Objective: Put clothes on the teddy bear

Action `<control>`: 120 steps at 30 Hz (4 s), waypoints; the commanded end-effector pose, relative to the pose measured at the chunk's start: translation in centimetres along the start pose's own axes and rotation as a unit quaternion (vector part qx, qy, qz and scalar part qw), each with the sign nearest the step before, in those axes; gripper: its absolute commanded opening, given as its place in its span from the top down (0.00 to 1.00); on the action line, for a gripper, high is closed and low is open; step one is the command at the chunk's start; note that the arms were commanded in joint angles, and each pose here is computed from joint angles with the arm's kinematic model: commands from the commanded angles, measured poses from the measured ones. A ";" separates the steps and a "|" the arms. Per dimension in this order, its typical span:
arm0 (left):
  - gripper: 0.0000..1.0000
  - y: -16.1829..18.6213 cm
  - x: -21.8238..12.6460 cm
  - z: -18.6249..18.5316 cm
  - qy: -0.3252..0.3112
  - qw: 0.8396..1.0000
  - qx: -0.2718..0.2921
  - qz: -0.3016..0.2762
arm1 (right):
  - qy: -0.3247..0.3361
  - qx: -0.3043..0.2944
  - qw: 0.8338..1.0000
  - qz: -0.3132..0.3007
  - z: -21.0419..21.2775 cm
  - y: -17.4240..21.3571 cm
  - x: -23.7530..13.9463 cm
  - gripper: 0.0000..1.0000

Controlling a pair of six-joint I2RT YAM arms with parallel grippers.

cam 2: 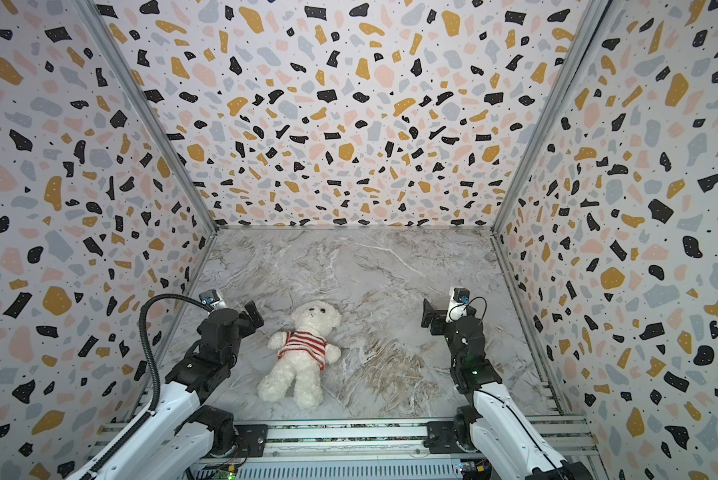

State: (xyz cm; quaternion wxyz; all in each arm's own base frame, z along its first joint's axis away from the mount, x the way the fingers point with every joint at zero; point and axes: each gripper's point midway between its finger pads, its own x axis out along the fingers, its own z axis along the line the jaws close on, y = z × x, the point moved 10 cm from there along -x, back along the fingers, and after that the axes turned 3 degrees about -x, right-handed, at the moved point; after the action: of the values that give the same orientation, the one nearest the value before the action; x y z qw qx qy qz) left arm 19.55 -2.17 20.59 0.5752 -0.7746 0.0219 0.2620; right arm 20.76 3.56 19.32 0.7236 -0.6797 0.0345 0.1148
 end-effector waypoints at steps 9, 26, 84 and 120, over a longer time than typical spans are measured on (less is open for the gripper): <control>0.00 -0.8 -1.2 1.1 0.006 0.992 0.041 -0.118 | 0.013 -0.053 0.998 -0.020 -2.2 -1.5 0.0 0.01; 0.00 3.1 1.0 2.7 -0.051 0.986 0.057 -0.149 | 0.068 -0.065 0.994 -0.059 -3.3 2.1 -0.2 0.01; 0.00 3.3 6.8 0.7 -0.013 0.976 0.106 -0.189 | 0.040 -0.075 0.996 -0.034 -3.7 4.1 6.5 0.01; 0.00 2.9 7.6 1.1 -0.024 0.979 0.094 -0.177 | 0.052 -0.092 0.994 -0.027 -2.9 4.1 7.1 0.01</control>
State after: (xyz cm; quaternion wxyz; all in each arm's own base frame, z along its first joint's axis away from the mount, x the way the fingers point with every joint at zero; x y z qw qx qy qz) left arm 24.41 -0.22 13.67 0.6913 -0.6926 -0.0846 0.1875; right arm 26.40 1.67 13.00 0.6583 -0.7475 0.0505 0.0729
